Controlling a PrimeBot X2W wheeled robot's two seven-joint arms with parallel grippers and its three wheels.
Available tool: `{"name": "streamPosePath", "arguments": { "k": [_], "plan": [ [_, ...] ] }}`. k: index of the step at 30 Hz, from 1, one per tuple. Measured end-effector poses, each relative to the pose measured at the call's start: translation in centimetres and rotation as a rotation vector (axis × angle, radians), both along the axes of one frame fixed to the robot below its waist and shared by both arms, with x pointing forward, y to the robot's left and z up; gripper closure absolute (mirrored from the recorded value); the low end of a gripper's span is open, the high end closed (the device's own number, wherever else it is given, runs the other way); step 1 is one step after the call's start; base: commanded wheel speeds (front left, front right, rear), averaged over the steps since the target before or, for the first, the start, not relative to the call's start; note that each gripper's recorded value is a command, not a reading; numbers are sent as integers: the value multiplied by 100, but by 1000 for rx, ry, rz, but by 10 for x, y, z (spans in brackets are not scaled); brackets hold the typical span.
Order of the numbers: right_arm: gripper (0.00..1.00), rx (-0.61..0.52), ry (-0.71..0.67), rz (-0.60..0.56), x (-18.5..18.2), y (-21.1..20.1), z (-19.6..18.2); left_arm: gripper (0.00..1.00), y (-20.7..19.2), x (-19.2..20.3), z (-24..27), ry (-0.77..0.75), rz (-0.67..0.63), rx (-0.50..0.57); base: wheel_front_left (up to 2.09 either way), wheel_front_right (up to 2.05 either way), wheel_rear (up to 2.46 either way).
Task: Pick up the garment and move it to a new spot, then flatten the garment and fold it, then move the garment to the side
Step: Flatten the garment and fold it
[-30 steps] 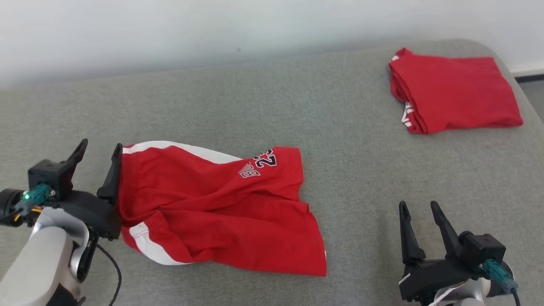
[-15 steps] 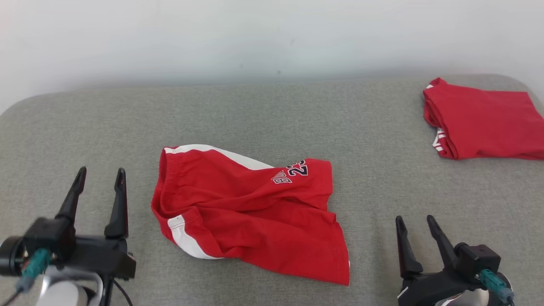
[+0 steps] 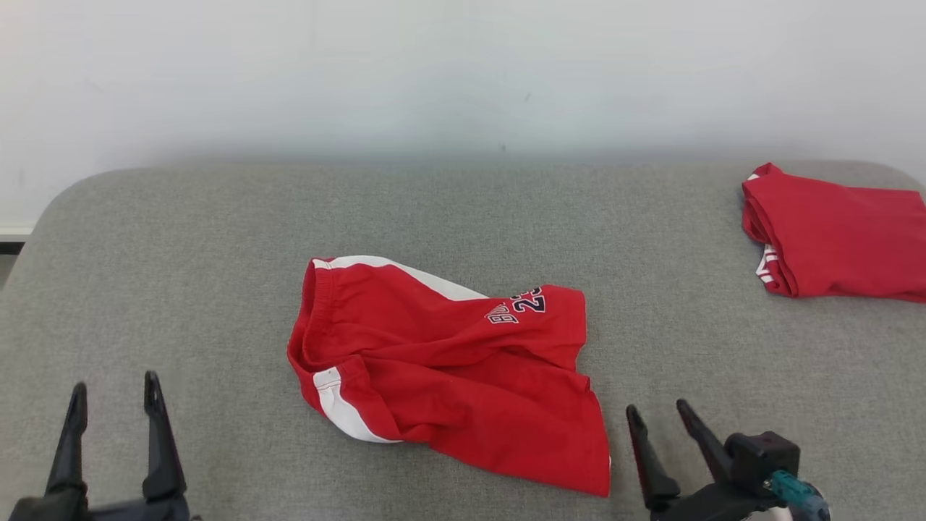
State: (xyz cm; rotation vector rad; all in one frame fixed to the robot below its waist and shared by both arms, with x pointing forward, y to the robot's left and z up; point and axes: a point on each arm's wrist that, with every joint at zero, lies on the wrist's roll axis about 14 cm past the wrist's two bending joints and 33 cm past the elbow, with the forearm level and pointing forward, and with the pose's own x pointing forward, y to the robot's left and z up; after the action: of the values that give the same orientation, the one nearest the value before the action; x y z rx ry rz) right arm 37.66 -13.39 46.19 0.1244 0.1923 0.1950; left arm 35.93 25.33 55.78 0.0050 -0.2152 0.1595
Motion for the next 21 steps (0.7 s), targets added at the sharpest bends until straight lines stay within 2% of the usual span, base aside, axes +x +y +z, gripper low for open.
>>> {"name": "streamPosePath", "arguments": {
  "k": [4,13,21],
  "plan": [
    [0,4,37,44,-9,13,-5,0,3,-14,-12,32,27,1,0,0,0],
    [0,-19,157,122,-37,32,-27,0,-7,-22,-25,73,-4,55,0,0,0],
    [0,-20,240,130,-43,32,-48,0,-4,-22,-25,71,5,48,0,0,0]
  ]
}}
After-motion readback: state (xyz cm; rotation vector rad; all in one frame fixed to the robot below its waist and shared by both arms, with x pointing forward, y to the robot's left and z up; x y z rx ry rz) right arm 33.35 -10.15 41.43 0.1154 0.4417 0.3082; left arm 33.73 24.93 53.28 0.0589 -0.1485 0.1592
